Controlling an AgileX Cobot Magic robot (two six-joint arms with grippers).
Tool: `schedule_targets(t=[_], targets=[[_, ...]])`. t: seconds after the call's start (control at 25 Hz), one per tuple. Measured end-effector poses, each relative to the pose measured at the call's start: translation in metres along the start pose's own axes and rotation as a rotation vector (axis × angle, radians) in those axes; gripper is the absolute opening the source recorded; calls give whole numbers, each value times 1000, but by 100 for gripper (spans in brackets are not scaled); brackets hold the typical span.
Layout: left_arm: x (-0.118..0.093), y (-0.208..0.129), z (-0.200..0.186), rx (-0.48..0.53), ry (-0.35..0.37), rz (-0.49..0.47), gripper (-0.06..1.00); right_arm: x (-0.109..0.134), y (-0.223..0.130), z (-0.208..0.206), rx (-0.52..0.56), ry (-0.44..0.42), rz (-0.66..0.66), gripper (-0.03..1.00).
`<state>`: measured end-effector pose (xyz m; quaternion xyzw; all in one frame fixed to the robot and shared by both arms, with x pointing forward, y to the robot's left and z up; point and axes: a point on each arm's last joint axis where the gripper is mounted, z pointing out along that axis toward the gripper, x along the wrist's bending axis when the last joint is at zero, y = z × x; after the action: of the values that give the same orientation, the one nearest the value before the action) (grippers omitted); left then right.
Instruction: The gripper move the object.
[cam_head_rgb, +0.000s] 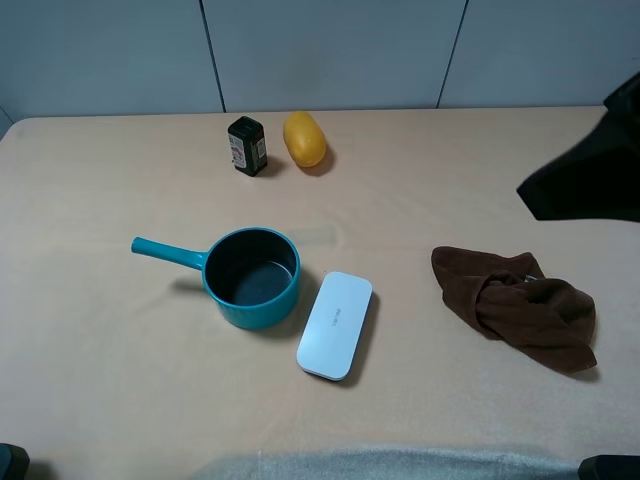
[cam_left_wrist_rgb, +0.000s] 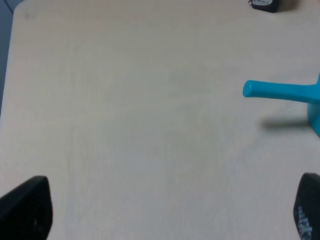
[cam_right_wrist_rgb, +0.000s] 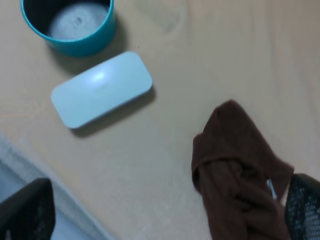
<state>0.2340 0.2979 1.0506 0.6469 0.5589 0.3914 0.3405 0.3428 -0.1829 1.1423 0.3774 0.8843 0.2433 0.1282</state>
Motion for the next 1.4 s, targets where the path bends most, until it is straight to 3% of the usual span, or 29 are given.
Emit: schedule_targets(t=[0.36, 0.52, 0.72, 0.84, 1.12, 1.28, 1.4], targets=[[0, 0, 0, 0, 0, 0, 96, -38, -40, 0, 8, -115, 326, 69], [0, 0, 0, 0, 0, 0, 96, -58, -72, -16, -62, -261, 562, 69], [0, 0, 0, 0, 1, 0, 96, -51, -109, -33, -176, -388, 715, 69], [0, 0, 0, 0, 1, 0, 96, -40, -129, -40, -245, -457, 750, 69], [0, 0, 0, 0, 1, 0, 96, -14, -163, -37, -395, -592, 682, 69], [0, 0, 0, 0, 1, 0, 96, -9, -174, -28, -502, -630, 650, 69], [0, 0, 0, 0, 1, 0, 96, -7, -182, -16, -522, -637, 644, 69]])
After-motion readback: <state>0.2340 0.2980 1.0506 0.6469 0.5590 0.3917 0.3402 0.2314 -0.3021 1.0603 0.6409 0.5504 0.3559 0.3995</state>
